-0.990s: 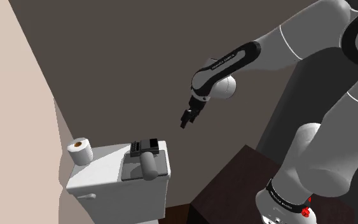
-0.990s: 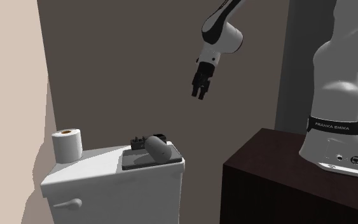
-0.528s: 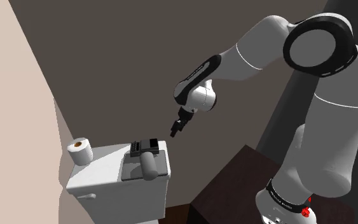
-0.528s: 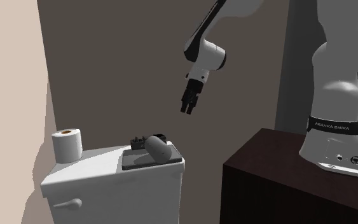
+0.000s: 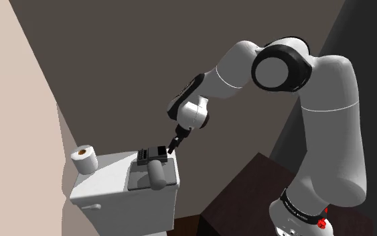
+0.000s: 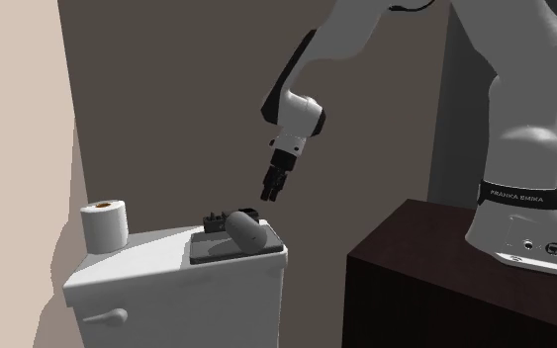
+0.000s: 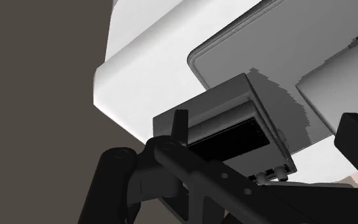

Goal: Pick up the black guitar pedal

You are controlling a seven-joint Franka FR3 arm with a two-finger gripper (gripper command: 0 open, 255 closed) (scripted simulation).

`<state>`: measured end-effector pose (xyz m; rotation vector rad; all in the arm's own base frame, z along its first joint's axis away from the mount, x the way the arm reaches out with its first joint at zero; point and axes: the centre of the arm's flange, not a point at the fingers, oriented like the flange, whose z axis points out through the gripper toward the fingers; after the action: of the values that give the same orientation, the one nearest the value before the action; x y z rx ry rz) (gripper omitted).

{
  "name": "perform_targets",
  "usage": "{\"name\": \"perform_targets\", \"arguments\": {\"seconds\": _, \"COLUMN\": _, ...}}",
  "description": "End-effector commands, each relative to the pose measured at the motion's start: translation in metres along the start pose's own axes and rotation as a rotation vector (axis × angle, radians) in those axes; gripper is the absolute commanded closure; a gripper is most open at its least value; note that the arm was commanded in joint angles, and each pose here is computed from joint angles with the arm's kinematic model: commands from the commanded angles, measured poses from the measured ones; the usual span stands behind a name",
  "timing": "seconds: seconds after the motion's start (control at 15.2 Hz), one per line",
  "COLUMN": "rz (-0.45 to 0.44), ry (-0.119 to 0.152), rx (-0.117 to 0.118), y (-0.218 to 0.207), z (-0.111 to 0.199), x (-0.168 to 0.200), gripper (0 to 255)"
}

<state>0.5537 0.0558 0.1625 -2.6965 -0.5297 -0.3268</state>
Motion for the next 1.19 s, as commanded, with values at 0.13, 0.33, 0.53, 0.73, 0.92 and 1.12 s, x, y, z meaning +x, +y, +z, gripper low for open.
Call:
{"name": "perform_targets", "arguments": {"seconds": 0.13, "rz": -0.048, "ry": 0.012, "rx": 0.029, "y": 0.003, "z": 0.048, "x": 0.015, "gripper": 0}}
{"name": "perform_targets", "arguments": {"seconds": 0.33, "rz": -0.048, "ry": 0.012, "rx": 0.029, "y": 0.008, "z": 0.062, "x": 0.011, "gripper": 0}}
{"name": "perform_targets", "arguments": {"seconds": 0.53, "rz": -0.048, "ry": 0.012, "rx": 0.029, "y": 0.012, "z": 0.076, "x": 0.006, "gripper": 0}}
{"name": "perform_targets", "arguments": {"seconds": 0.73, "rz": -0.048, "ry": 0.012, "rx": 0.029, "y": 0.015, "z": 0.084, "x": 0.004, "gripper": 0}}
{"name": "perform_targets", "arguments": {"seconds": 0.92, "rz": -0.048, "ry": 0.012, "rx": 0.029, "y": 0.015, "z": 0.084, "x": 0.004, "gripper": 255}}
{"name": "perform_targets", "arguments": {"seconds": 1.12, "rz": -0.048, "ry": 0.012, "rx": 0.029, "y": 0.015, "z": 0.083, "x": 0.004, "gripper": 255}}
